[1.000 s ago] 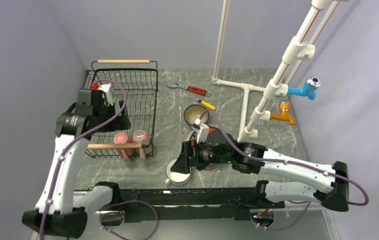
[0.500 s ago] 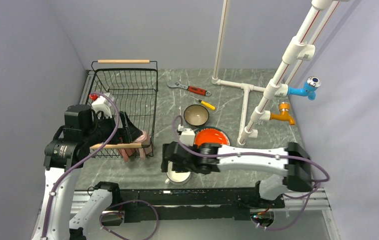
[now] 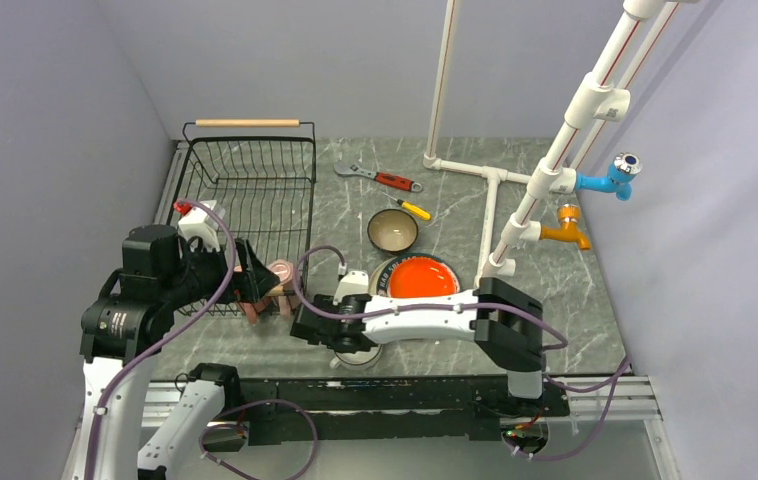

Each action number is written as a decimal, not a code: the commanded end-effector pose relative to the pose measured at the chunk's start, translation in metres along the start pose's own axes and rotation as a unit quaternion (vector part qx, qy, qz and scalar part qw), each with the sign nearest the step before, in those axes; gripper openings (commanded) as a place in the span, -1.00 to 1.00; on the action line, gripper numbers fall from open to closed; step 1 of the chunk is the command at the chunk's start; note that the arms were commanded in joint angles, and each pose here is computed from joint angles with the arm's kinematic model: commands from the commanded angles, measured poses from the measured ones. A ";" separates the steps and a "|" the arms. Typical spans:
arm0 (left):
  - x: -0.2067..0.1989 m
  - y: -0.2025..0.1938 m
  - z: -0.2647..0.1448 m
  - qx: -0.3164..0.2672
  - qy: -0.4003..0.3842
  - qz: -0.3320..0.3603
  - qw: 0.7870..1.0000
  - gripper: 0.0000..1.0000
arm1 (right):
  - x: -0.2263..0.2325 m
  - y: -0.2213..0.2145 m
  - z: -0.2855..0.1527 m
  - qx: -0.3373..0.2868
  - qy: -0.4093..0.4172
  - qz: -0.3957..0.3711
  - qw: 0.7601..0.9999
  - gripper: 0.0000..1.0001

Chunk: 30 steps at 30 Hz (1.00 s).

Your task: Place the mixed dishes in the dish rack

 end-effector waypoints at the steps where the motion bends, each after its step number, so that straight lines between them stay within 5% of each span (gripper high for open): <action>1: 0.003 0.002 -0.005 -0.010 0.012 0.022 1.000 0.99 | 0.008 0.010 0.007 -0.032 -0.016 0.006 0.999 0.50; 11: 0.001 0.007 -0.016 -0.029 0.021 0.041 0.999 0.99 | 0.002 0.000 0.025 -0.032 -0.034 0.007 0.999 0.01; 20: 0.002 0.004 -0.014 -0.033 0.015 0.036 0.999 0.99 | 0.004 0.003 0.017 -0.036 0.025 -0.002 0.999 -0.87; 30: -0.013 0.005 -0.007 -0.019 -0.037 0.013 0.999 0.99 | 0.013 0.026 -0.020 -0.062 0.107 -0.018 0.992 -1.00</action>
Point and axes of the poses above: each gripper's point midway between its finger pads, its own z axis out along the fingers, its own x axis along the line the jaws close on, y = z × x, the point moved 4 cm from there along -z, back along the fingers, and after that the axes turned 11 degrees about -z, right-handed, at the moved point
